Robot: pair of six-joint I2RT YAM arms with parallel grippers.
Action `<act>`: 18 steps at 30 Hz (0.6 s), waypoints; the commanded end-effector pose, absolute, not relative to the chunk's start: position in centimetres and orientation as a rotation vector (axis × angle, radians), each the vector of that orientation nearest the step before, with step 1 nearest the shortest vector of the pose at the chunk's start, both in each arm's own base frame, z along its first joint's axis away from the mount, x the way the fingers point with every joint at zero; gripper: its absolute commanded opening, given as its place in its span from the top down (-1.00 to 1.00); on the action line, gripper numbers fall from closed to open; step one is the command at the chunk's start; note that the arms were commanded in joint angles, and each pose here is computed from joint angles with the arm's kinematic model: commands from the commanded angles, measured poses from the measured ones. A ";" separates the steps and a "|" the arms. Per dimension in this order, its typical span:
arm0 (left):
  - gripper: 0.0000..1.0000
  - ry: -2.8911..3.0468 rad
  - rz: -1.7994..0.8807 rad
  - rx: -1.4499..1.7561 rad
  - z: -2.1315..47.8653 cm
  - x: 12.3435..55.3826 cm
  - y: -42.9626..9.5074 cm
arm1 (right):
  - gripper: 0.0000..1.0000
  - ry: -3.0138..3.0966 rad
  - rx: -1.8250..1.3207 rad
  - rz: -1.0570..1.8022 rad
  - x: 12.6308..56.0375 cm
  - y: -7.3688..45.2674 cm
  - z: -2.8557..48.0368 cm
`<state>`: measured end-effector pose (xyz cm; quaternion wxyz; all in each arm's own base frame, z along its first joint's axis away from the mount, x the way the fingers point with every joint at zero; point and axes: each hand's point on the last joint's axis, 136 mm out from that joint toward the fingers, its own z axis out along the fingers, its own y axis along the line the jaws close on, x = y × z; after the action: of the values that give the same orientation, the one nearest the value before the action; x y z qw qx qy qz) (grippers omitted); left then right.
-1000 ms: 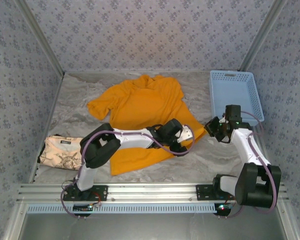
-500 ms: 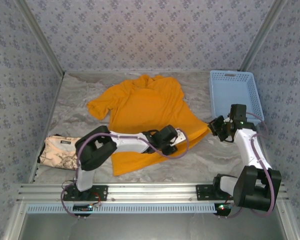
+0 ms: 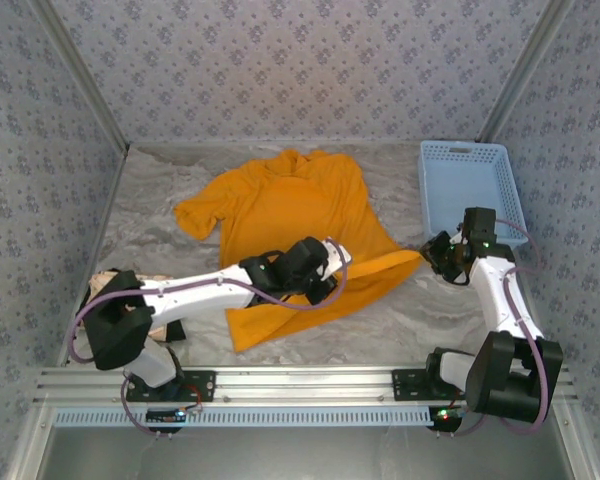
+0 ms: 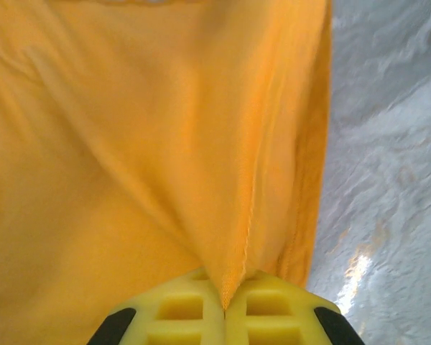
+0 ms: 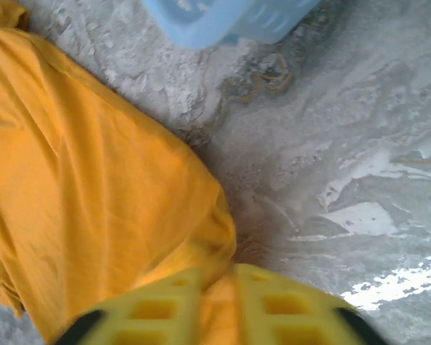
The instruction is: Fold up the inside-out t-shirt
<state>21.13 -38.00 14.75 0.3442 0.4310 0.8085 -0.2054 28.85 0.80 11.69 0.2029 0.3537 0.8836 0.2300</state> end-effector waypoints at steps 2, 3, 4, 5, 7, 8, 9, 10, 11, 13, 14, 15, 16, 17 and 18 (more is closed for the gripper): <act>1.00 2.133 -0.675 1.025 17.6 22.7 -37.7 | 0.22 2.475 0.699 0.635 28.5 2.9 13.1; 1.00 2.140 -0.708 1.018 17.6 23.3 -37.7 | 0.20 2.466 0.633 0.654 28.0 3.9 13.5; 1.00 2.155 -0.728 1.000 17.6 24.1 -37.6 | 0.18 2.461 0.572 0.671 27.3 4.9 13.3; 1.00 2.174 -0.739 0.983 17.5 24.7 -37.5 | 0.16 2.443 0.481 0.712 26.9 6.1 13.7; 1.00 2.210 -0.780 0.960 17.5 26.1 -37.4 | 0.16 2.405 0.242 0.770 25.4 8.8 14.4; 1.00 2.219 -0.797 0.964 17.5 26.4 -37.5 | 0.16 2.384 0.124 0.809 24.6 10.3 14.7; 1.00 2.227 -0.804 0.968 17.5 26.7 -37.5 | 0.16 2.359 -0.006 0.843 23.7 11.9 15.0; 1.00 2.236 -0.812 0.970 17.4 26.9 -37.6 | 0.14 2.351 -0.100 0.850 23.0 13.3 15.0; 1.00 2.240 -0.824 0.963 17.4 27.1 -37.6 | 0.12 2.341 -0.168 0.857 22.5 14.3 14.9; 1.00 2.254 -0.833 0.940 17.4 28.0 -37.4 | 0.06 2.282 -0.381 0.886 21.4 17.7 14.7; 1.00 2.265 -0.829 0.930 17.3 28.3 -37.2 | 0.03 2.251 -0.465 0.860 21.0 19.2 14.3; 1.00 2.274 -0.828 0.920 17.3 28.7 -37.0 | -0.02 2.218 -0.517 0.821 21.2 20.1 14.1; 1.00 2.277 -0.830 0.913 17.5 29.0 -36.8 | -0.06 2.188 -0.579 0.772 21.1 21.3 13.7; 1.00 2.281 -0.834 0.907 17.6 29.3 -36.6 | -0.10 2.149 -0.624 0.731 21.4 22.3 13.5; 1.00 2.282 -0.834 0.897 17.7 29.6 -36.4 | -0.13 2.134 -0.652 0.697 21.7 23.1 13.0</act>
<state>29.07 -36.34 16.34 0.2785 0.3396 0.8508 -0.2887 19.24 21.55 12.42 0.3028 -0.2164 0.8701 0.3230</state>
